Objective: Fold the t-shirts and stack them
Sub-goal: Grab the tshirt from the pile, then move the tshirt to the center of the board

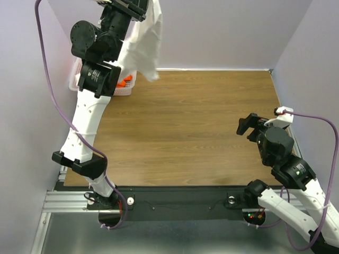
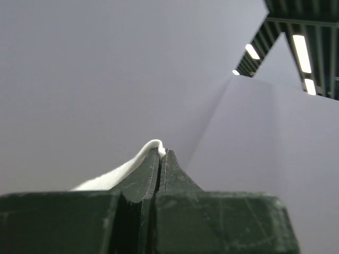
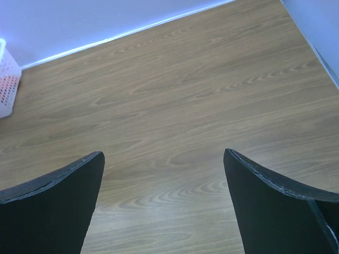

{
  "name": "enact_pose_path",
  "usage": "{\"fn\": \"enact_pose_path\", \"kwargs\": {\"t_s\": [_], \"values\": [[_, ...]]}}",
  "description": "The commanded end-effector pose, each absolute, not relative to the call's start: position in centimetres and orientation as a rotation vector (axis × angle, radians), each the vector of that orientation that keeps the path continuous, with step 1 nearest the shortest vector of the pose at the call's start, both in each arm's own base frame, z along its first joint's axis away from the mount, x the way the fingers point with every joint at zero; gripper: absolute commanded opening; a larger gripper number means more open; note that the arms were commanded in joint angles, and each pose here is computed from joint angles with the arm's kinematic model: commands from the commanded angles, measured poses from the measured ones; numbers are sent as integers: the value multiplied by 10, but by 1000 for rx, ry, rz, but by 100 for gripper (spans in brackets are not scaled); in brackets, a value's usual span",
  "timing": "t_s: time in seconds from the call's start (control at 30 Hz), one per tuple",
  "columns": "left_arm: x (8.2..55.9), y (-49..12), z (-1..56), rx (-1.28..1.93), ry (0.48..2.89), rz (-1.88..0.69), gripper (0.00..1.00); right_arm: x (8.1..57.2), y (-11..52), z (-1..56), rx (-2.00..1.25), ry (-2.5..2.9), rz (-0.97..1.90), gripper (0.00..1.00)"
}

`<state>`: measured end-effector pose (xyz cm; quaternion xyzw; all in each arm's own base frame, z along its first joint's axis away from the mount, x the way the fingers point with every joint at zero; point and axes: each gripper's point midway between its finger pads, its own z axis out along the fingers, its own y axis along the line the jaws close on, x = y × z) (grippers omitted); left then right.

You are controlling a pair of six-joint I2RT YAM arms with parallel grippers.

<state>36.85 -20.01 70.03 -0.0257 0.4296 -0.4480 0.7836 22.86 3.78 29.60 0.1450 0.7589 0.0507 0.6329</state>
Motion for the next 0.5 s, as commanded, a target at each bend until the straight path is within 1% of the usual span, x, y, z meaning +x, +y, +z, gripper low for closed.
{"fn": "enact_pose_path", "kwargs": {"t_s": [0.0,0.07,0.2,0.47], "values": [[324,-223,730,71,804,-1038,0,232,35,315,352,1670,128,100],[313,-240,731,98,800,-1088,0,231,37,315,345,1671,141,100],[311,-264,719,148,839,-1185,0,229,39,312,339,1671,169,100],[310,-281,702,222,900,-1242,0,223,39,312,314,1661,192,100]]}}
